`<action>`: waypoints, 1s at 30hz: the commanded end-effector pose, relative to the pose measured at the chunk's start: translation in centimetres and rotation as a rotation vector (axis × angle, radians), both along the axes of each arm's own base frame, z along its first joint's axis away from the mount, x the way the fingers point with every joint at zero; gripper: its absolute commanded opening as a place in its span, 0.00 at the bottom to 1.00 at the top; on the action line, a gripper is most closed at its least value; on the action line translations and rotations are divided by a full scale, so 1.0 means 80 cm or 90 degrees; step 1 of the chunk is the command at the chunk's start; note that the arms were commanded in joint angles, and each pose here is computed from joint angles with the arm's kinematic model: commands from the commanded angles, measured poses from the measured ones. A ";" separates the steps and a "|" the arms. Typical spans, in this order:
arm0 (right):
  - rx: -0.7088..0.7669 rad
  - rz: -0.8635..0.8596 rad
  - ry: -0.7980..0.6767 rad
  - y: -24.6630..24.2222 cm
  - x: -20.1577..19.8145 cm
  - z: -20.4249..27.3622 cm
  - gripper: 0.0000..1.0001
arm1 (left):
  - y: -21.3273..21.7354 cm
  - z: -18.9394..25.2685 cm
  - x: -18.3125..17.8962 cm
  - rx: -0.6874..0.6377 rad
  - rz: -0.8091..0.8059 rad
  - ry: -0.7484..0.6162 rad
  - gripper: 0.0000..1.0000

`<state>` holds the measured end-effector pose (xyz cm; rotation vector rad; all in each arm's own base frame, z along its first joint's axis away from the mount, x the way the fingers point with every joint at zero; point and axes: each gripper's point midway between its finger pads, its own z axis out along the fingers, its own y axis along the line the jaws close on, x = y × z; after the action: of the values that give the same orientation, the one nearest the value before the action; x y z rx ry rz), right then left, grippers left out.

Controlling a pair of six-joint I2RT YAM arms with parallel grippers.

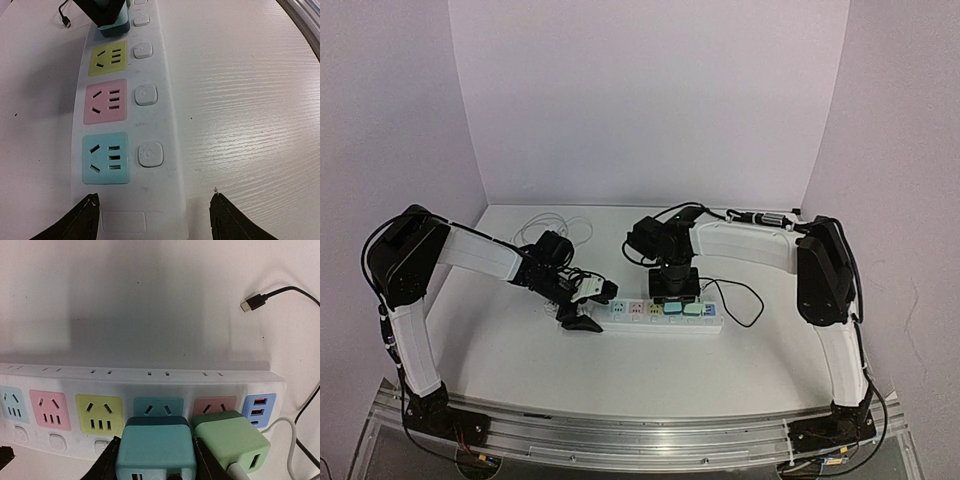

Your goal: Insert the plug

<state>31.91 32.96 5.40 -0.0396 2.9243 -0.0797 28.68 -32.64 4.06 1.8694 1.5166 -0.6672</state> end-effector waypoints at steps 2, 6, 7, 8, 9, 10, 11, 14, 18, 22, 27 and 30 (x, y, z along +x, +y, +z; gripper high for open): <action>-0.146 0.001 0.180 -0.069 -0.063 -0.110 0.00 | -0.002 0.002 0.007 0.008 0.010 0.000 0.76; -0.144 -0.014 0.215 -0.075 -0.082 -0.131 0.00 | -0.002 0.002 0.007 0.009 0.012 0.000 0.76; -0.145 -0.016 0.219 -0.078 -0.084 -0.133 0.00 | -0.002 0.001 0.007 0.009 0.012 0.000 0.75; -0.147 -0.017 0.220 -0.079 -0.086 -0.134 0.00 | -0.002 0.001 0.007 0.010 0.012 0.000 0.75; -0.146 -0.016 0.217 -0.079 -0.085 -0.133 0.00 | -0.002 0.001 0.007 0.010 0.012 -0.001 0.75; -0.143 -0.013 0.211 -0.077 -0.082 -0.129 0.00 | -0.002 0.001 0.007 0.010 0.012 -0.001 0.75; -0.140 -0.008 0.203 -0.074 -0.077 -0.124 0.00 | -0.002 0.001 0.008 0.010 0.012 0.000 0.75; -0.116 0.013 0.169 -0.058 -0.059 -0.104 0.18 | -0.004 0.005 0.008 0.003 0.009 -0.002 0.75; -0.094 0.023 0.130 -0.044 -0.040 -0.077 0.31 | -0.014 0.021 0.014 -0.017 0.011 0.003 0.75; -0.076 0.018 0.094 -0.035 -0.026 -0.054 0.34 | -0.018 0.029 0.019 -0.026 0.010 -0.002 0.75; -0.060 0.019 0.067 -0.027 -0.015 -0.035 0.38 | -0.018 0.030 0.017 -0.028 0.005 -0.002 0.75; -0.052 0.020 0.061 -0.023 -0.011 -0.029 0.42 | -0.021 0.036 0.018 -0.037 0.004 -0.001 0.75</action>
<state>32.10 33.14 5.78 -0.0602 2.9198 -0.0537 29.92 -33.54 5.66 1.8340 1.5112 -0.6649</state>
